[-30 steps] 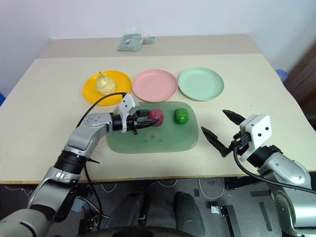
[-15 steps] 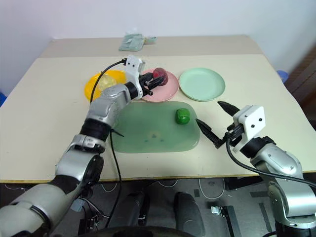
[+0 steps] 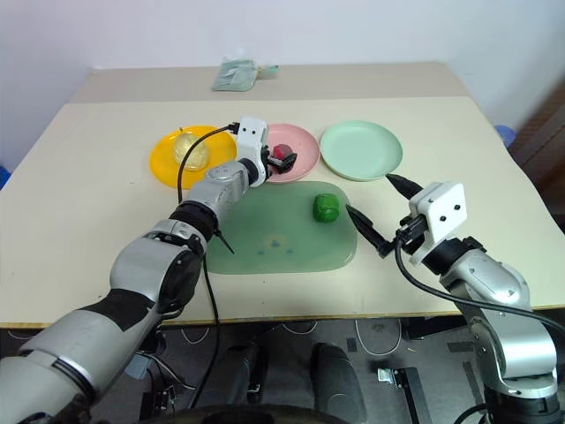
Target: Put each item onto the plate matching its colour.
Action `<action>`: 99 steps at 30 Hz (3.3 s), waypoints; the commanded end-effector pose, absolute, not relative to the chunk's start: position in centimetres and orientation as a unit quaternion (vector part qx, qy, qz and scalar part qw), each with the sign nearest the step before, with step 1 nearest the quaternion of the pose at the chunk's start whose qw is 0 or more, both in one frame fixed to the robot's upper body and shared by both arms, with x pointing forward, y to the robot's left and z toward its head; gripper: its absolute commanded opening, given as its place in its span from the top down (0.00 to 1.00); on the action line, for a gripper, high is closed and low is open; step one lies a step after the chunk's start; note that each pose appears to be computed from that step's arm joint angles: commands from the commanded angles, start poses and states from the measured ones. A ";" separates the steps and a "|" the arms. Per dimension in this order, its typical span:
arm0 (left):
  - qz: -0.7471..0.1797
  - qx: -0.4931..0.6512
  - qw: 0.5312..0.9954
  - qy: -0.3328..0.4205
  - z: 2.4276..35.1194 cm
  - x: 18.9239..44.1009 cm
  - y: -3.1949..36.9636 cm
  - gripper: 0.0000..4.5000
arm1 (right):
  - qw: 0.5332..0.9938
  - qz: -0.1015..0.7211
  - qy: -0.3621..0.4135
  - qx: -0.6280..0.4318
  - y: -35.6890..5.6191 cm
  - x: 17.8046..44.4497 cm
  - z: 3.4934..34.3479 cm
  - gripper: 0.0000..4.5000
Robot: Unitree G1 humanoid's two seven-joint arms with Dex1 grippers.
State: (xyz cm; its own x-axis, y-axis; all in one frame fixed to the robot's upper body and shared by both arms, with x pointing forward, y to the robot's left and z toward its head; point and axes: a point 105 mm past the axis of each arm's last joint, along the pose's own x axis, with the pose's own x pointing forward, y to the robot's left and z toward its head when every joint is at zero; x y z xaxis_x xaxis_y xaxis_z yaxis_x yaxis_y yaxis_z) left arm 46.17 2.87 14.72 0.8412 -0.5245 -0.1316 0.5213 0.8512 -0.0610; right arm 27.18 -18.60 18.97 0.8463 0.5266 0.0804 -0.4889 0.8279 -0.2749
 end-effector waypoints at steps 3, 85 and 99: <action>-0.370 -0.027 0.928 -0.041 19.0 44.3 4.5 0.01 | 0.953 0.278 -0.058 -0.107 -17.4 28.6 17.7 0.00; -0.256 0.073 0.961 -0.071 17.8 43.1 14.5 0.00 | 0.951 0.276 -0.078 -0.119 -22.2 37.7 17.5 0.01; -0.338 0.106 0.931 -0.085 15.2 36.4 17.3 0.00 | 0.945 0.308 -0.031 -0.104 -21.7 33.7 14.9 0.01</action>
State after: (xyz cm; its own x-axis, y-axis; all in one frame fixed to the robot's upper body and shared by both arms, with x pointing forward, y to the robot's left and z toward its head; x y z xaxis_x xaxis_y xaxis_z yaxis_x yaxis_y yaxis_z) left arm 36.84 16.59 13.30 0.7667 -0.6410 0.0347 0.6192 0.7528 0.2234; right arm 33.84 -22.50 13.48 0.8180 0.5719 -0.0610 -0.5712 0.7952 -0.2037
